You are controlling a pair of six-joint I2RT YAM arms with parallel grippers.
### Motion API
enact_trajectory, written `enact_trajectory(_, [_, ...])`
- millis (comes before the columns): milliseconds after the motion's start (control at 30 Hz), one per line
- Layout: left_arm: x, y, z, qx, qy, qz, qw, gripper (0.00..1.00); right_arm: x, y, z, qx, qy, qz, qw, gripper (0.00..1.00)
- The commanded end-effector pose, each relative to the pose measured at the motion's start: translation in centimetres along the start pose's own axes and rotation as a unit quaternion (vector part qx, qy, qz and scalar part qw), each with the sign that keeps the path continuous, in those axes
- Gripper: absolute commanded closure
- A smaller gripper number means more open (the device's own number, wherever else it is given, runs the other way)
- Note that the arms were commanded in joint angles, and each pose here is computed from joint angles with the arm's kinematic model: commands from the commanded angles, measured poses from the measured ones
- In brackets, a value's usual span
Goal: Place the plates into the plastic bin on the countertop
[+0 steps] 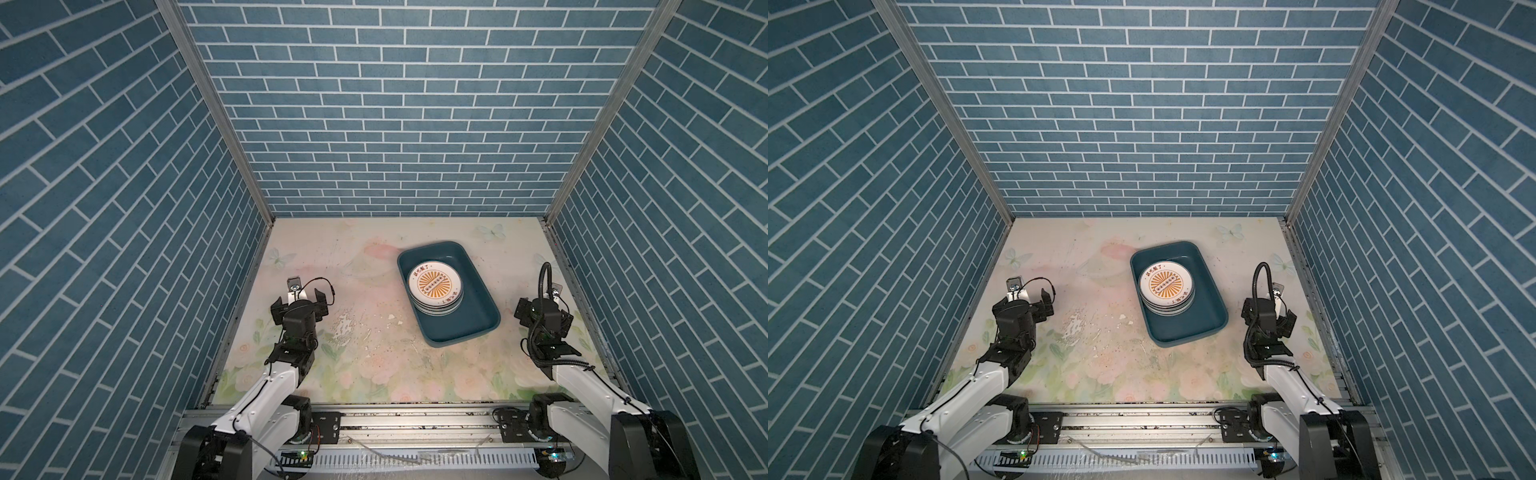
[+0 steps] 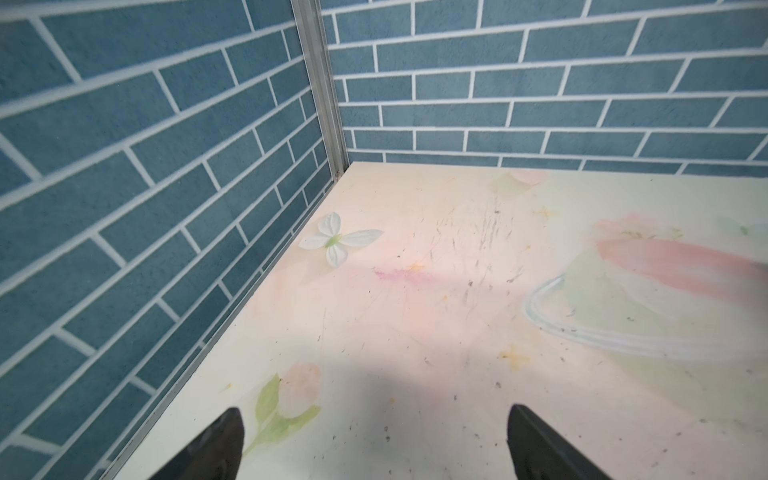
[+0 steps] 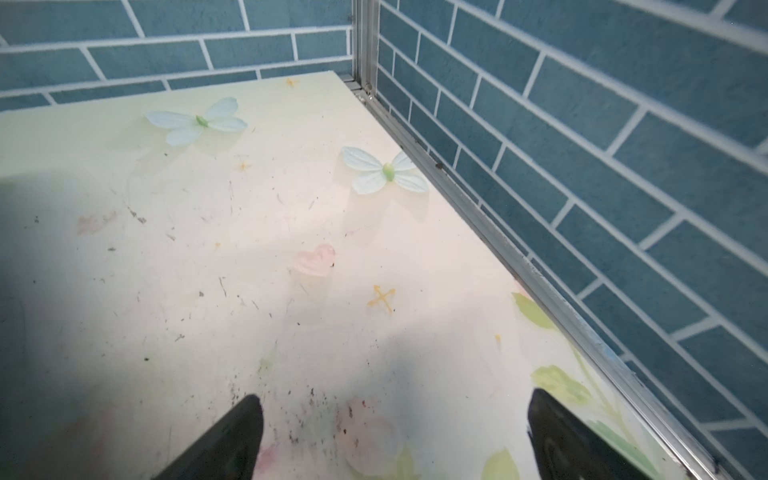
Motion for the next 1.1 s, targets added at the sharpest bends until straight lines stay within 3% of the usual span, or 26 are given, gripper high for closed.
enact_trajectory(0, [0.3,0.6,-0.2,-0.017,0.0,-0.031,0.999,0.01,2.8,0.6,1.8,0.045,0.004,-0.062,0.997,0.02])
enact_trajectory(200, [0.3,2.3,-1.5,-0.048,0.019,-0.032,0.998,0.0,3.3,2.2,3.7,0.081,-0.001,-0.088,0.993,0.01])
enact_trajectory(600, [0.8,4.5,-3.6,-0.083,0.044,-0.056,0.994,0.0,3.1,2.7,6.9,0.177,-0.054,-0.041,0.982,0.02])
enact_trajectory(1067, [-0.9,7.5,-5.0,-0.1,0.059,-0.01,0.993,0.0,2.5,4.5,7.1,0.174,-0.056,0.003,0.983,0.01])
Point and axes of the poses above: each gripper's point midway between its finger pads, its own y axis out along the fingers, its own z axis along the line the jaws close on, x = y × z, the point moved 2 cm from there along -y, back along the fingers, and after that the axes turned 4 degrees about y, right-handed, at the moved point
